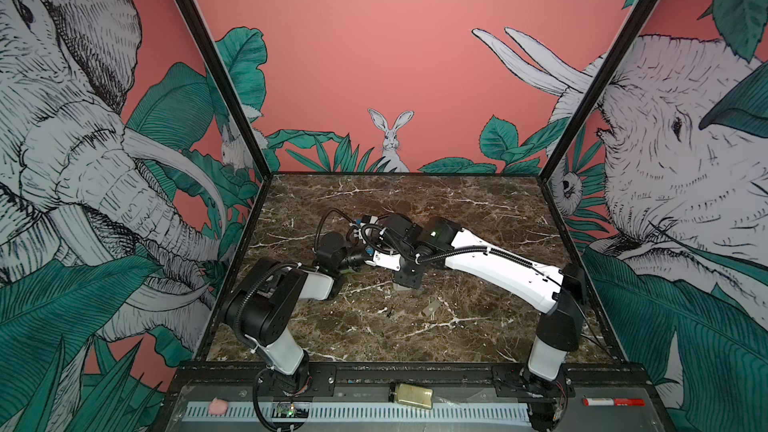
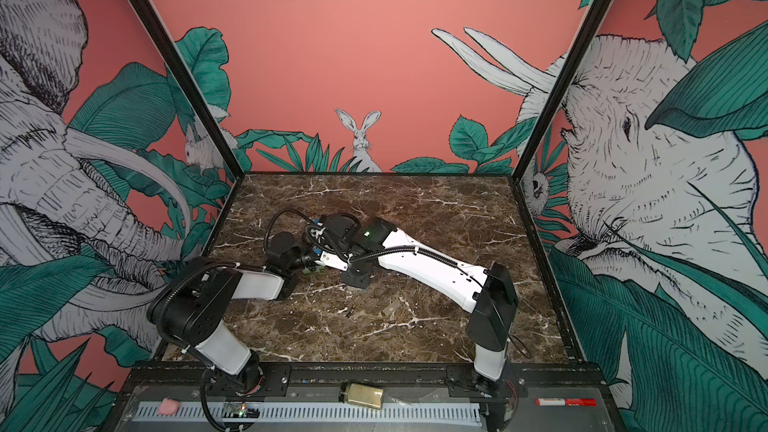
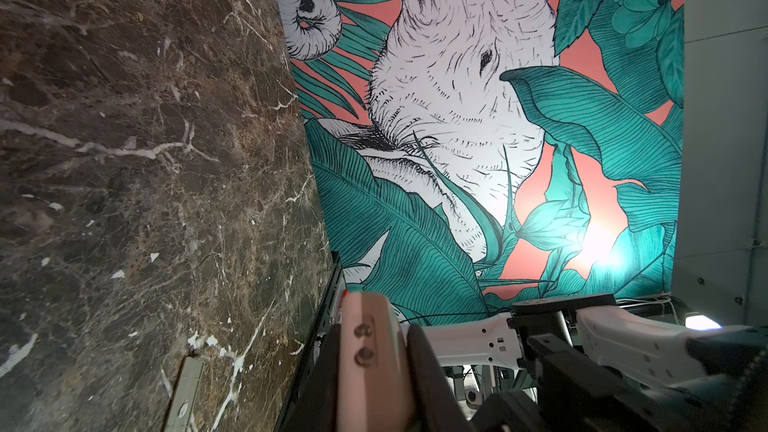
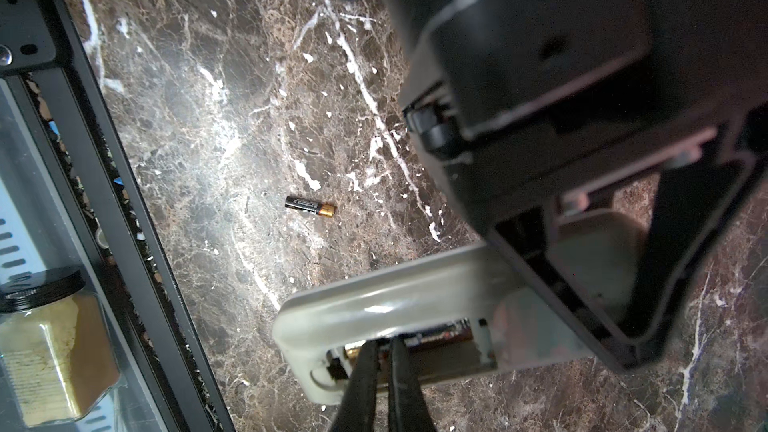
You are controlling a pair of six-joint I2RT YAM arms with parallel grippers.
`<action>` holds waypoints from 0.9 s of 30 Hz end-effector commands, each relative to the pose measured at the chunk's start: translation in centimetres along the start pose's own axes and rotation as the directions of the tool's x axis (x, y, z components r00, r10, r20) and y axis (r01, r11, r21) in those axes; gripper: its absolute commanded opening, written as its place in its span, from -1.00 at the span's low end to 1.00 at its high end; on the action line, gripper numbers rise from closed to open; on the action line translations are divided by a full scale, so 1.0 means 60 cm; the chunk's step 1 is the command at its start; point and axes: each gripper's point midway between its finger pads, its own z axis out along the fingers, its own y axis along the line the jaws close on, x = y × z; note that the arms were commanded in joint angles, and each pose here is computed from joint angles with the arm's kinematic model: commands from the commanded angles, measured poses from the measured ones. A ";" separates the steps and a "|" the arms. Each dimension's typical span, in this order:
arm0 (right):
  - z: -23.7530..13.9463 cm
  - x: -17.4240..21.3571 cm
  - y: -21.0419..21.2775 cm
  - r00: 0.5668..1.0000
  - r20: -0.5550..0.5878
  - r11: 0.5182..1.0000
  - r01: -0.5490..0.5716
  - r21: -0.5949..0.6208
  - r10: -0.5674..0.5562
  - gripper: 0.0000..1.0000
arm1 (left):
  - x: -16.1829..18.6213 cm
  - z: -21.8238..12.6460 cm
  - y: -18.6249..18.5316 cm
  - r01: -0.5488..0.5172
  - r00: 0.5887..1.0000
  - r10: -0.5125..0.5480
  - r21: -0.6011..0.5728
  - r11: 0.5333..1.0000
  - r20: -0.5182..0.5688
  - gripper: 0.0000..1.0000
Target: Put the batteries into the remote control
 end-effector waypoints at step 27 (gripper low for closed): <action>0.039 -0.025 -0.022 0.999 0.008 0.998 -0.051 0.030 0.051 -0.80 | 0.008 0.012 -0.070 -0.076 0.995 0.083 0.113 0.991 -0.057 -1.00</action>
